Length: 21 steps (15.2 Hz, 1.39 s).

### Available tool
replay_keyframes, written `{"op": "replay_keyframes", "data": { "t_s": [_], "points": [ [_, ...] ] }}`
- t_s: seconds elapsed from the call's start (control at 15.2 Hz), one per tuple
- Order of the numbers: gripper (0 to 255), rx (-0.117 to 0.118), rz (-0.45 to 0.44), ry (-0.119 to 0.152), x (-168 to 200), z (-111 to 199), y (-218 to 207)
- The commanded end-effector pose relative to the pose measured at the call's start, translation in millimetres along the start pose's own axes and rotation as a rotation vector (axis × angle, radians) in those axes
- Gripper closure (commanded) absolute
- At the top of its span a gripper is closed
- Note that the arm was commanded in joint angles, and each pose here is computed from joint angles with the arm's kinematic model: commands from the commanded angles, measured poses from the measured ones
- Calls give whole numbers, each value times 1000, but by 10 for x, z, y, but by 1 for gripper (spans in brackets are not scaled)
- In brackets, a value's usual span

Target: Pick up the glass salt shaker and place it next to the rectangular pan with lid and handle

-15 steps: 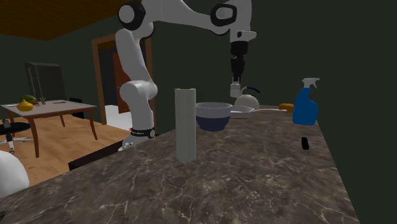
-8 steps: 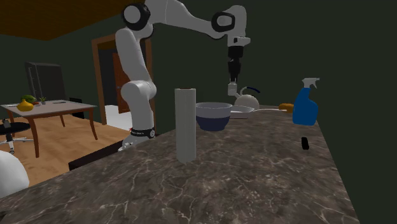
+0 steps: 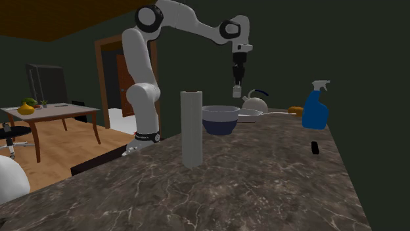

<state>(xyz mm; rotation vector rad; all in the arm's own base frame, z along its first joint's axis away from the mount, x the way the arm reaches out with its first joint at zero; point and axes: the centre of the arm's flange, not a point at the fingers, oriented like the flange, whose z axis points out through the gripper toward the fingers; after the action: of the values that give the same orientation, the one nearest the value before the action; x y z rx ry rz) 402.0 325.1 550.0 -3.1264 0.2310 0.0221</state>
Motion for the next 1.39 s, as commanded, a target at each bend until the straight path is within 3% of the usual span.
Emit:
{"op": "replay_keyframes", "data": {
  "t_s": [0.0,1.12,1.32],
  "points": [
    [255,0,1,0,-148,11,-242],
    [255,0,1,0,-1251,95,-2216],
    [255,0,1,0,-1249,253,-2215]
  ]
}}
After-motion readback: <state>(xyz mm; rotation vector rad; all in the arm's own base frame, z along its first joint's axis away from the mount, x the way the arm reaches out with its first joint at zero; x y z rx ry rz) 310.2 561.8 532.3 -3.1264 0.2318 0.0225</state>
